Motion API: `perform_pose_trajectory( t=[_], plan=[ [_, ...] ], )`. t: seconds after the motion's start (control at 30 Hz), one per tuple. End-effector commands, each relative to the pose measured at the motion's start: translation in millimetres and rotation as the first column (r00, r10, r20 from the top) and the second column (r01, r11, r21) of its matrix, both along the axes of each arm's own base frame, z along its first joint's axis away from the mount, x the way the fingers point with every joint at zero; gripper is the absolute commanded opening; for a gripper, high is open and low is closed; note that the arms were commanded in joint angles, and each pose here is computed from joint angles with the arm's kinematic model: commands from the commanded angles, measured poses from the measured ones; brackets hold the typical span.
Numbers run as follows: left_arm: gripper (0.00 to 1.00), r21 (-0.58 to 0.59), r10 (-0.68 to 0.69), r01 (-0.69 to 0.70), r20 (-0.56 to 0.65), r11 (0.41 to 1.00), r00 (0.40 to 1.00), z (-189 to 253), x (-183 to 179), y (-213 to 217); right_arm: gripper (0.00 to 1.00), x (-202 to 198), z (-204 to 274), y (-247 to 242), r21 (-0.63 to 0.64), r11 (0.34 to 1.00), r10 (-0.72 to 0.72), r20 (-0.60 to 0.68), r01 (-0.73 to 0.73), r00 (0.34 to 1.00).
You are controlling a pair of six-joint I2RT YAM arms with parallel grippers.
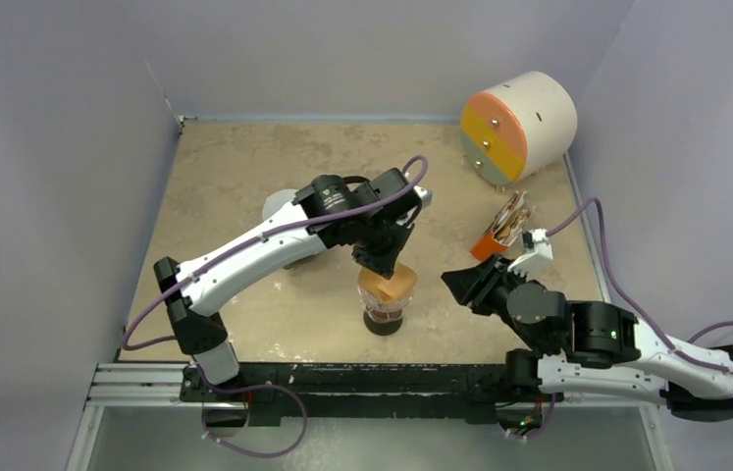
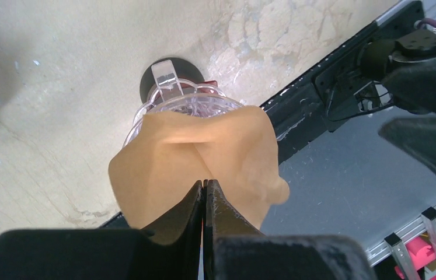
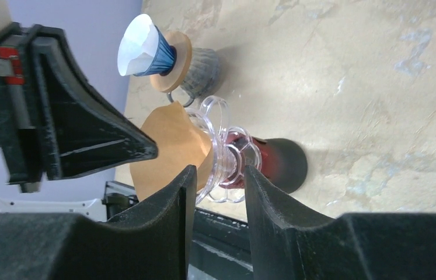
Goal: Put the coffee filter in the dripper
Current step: Reset both arms
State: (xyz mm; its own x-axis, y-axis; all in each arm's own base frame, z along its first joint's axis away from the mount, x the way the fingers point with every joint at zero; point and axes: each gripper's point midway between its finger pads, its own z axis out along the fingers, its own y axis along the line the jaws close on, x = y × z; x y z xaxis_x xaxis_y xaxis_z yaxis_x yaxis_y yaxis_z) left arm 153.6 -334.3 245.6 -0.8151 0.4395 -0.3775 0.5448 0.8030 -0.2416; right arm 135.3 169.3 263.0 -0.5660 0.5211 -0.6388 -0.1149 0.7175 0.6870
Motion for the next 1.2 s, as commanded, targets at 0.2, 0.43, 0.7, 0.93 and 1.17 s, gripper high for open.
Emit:
perform_pose_trajectory(
  t=[0.2,0.43,0.7,0.93,1.17],
  plan=[
    [0.0,-0.215,-0.047,0.111,0.284,0.97,0.958,91,14,16,0.4,18,37,-14,-0.287,0.958,0.057,0.21,0.006,0.976],
    [0.04,-0.206,-0.015,0.114,0.432,0.972,0.902,108,32,42,0.36,20,53,-1,-0.451,0.89,0.204,0.272,-0.063,0.94],
    [0.24,-0.204,0.118,0.015,0.622,0.979,0.775,120,50,98,0.51,33,44,-8,-0.651,0.759,0.243,0.279,-0.003,0.929],
    [0.52,-0.228,0.196,-0.05,0.686,0.972,0.701,116,42,147,0.87,32,22,-16,-0.647,0.763,0.216,0.271,0.011,0.938],
    [0.76,-0.245,0.229,-0.074,0.702,0.967,0.674,89,24,187,0.99,31,-2,-44,-0.574,0.813,0.054,0.244,0.099,0.968]
  ],
)
